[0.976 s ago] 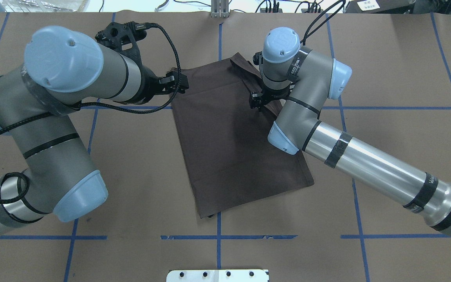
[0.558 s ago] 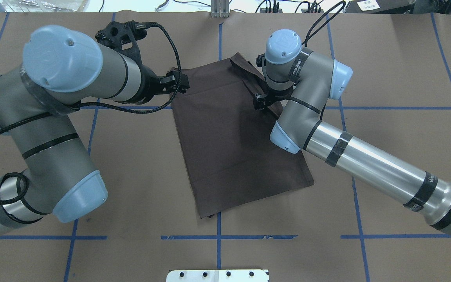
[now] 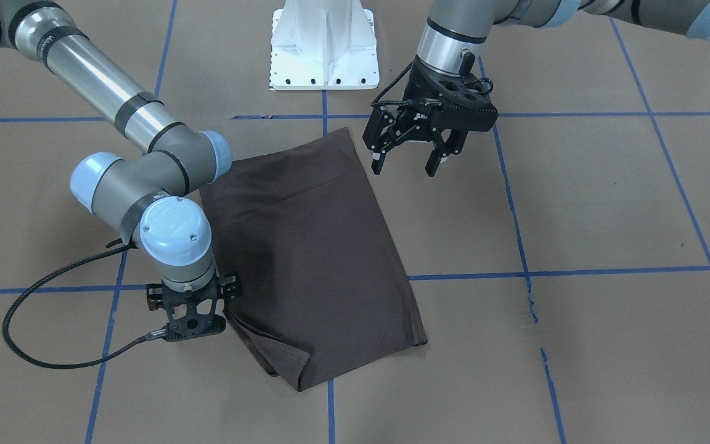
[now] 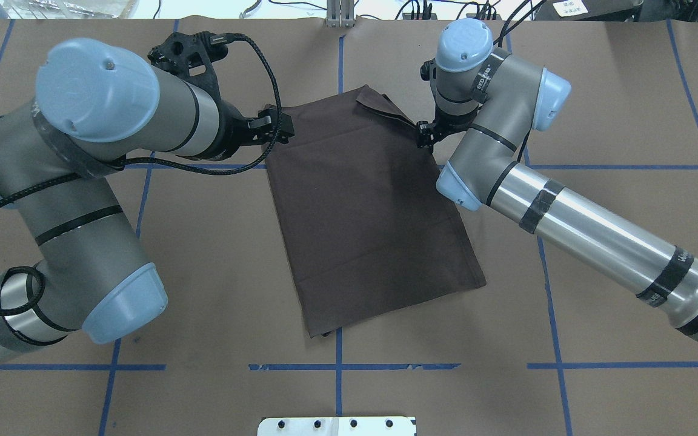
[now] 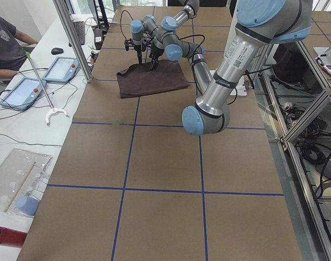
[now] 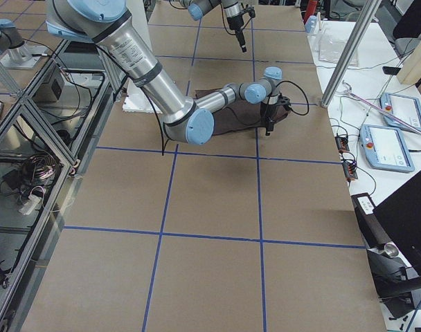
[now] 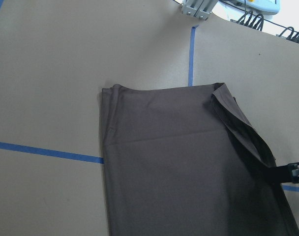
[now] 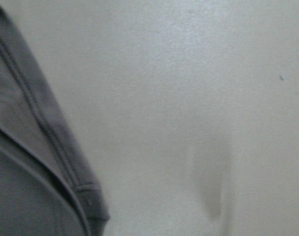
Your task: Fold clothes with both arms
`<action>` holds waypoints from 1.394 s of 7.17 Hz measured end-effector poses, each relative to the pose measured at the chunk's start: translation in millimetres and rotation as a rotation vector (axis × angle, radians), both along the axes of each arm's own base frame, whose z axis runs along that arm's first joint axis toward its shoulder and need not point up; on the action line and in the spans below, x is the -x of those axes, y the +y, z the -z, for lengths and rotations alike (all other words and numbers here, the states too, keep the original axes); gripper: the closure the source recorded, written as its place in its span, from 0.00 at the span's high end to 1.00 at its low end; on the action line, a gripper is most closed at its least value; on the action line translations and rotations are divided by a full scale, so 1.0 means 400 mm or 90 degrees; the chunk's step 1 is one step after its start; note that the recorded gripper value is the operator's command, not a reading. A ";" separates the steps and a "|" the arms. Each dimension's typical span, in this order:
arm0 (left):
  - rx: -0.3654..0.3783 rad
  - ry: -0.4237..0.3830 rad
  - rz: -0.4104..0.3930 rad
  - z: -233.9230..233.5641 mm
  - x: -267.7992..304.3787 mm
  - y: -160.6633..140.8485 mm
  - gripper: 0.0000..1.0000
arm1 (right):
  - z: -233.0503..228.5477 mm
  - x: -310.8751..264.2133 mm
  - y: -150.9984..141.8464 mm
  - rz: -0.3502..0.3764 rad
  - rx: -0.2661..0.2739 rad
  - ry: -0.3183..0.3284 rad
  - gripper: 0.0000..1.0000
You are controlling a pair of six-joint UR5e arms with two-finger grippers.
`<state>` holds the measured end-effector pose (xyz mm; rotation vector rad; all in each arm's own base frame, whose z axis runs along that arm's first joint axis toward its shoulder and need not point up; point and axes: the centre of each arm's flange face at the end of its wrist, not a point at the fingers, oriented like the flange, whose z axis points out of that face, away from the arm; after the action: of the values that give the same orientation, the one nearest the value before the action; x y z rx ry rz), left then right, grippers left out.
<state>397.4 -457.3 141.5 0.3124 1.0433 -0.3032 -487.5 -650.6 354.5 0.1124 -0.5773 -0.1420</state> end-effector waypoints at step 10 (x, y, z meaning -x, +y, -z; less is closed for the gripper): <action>-0.008 0.000 0.003 0.004 0.020 -0.002 1.00 | 0.261 0.259 -0.073 0.008 -0.093 -0.043 1.00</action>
<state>389.4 -458.1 140.0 0.3256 1.0452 -0.3011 -590.9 -679.6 250.3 0.2554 -0.6350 -0.1928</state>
